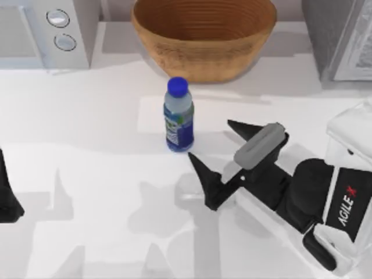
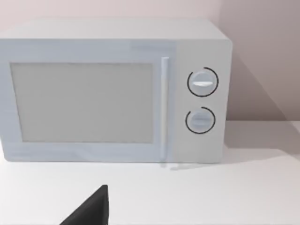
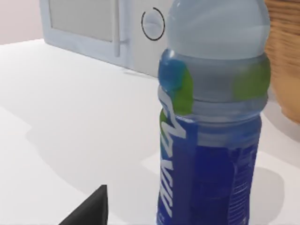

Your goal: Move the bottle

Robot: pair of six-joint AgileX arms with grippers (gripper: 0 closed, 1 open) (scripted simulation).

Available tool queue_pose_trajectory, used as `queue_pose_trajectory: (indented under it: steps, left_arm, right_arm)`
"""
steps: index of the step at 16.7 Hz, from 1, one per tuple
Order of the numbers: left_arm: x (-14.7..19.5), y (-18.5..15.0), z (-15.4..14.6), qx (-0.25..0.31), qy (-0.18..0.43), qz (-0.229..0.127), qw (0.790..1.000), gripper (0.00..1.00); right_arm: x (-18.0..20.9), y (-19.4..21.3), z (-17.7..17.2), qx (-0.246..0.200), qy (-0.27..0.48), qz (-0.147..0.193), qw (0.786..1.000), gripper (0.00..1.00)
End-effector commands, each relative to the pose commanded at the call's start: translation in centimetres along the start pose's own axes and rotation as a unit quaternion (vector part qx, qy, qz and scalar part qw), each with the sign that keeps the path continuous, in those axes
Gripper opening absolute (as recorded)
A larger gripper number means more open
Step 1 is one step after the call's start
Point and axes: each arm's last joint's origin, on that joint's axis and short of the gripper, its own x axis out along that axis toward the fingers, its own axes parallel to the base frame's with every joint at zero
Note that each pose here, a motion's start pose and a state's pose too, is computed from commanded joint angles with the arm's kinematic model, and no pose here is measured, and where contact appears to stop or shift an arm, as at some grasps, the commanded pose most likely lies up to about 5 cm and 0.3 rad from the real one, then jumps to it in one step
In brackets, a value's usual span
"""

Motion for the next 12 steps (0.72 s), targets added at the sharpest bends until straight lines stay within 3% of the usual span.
queue_pose_trajectory:
  steps: [12]
  left_arm:
    - [0.0, 0.0, 0.0, 0.0, 0.0, 0.0, 1.0, 1.0]
  right_arm:
    - [9.9, 0.2, 0.0, 0.0, -0.002, 0.003, 1.0, 1.0]
